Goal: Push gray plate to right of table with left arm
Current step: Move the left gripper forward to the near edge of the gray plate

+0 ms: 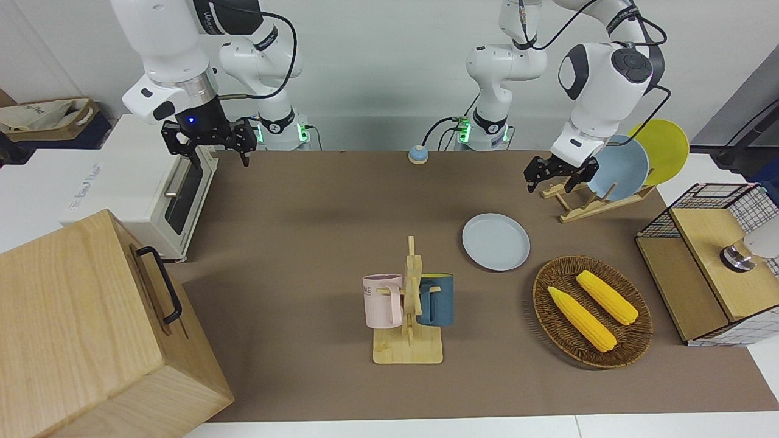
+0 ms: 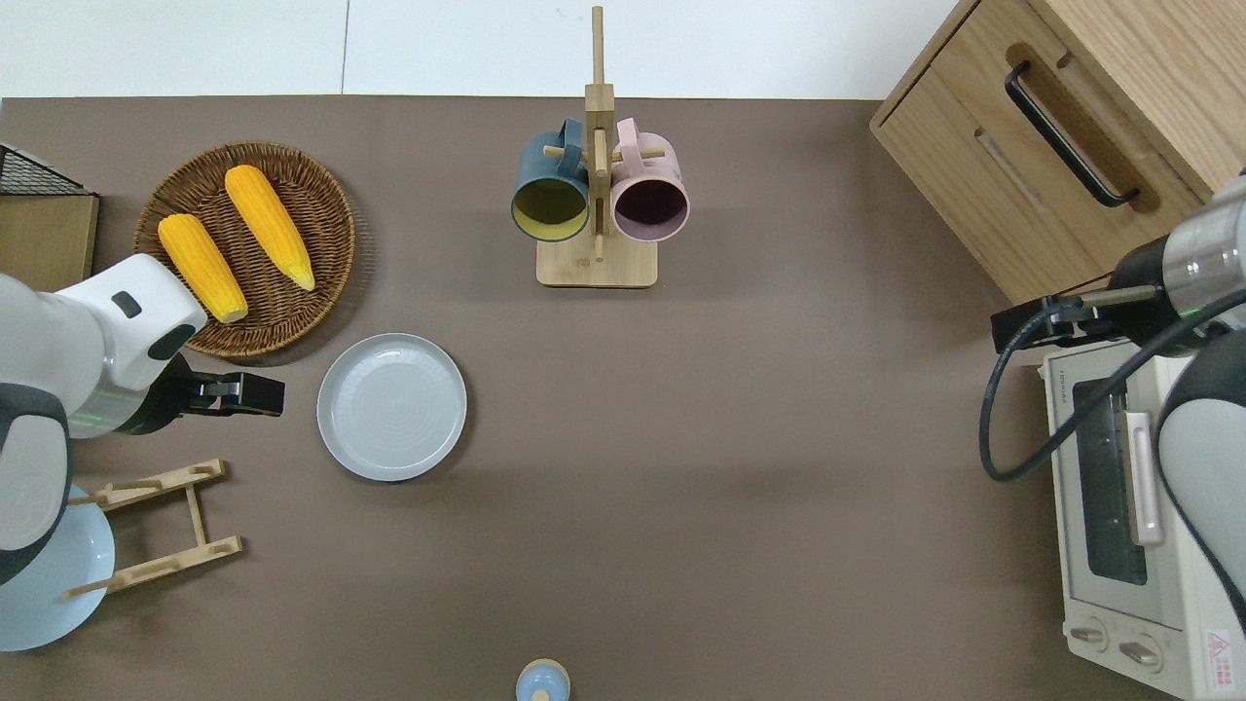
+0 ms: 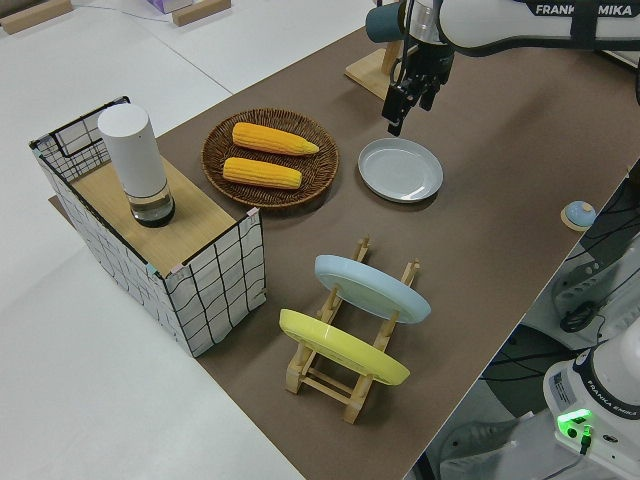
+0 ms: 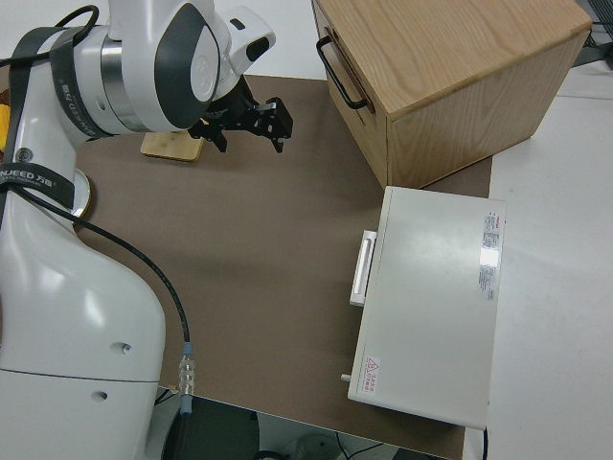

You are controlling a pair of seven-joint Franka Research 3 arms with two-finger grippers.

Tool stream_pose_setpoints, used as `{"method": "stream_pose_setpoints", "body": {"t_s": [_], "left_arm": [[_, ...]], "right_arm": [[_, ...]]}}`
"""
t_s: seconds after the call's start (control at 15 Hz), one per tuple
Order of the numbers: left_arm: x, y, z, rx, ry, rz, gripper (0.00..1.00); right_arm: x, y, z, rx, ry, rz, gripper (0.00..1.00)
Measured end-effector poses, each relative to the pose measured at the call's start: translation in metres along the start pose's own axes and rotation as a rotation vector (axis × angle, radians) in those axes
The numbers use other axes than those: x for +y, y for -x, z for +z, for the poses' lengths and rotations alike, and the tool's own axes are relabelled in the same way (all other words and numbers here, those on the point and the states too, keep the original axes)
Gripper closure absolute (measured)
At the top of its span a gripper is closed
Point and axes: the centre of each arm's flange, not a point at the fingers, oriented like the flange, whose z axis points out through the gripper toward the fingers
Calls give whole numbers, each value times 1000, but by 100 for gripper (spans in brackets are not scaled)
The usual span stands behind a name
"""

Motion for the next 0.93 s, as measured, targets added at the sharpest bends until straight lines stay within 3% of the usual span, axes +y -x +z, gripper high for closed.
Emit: {"method": "stream_pose_setpoints", "body": {"t_s": [0.93], "left_arm": [[-3,10,63,44,-1,-8,0]], "right_arm": [[0,0,0,0,0,0,1]]}}
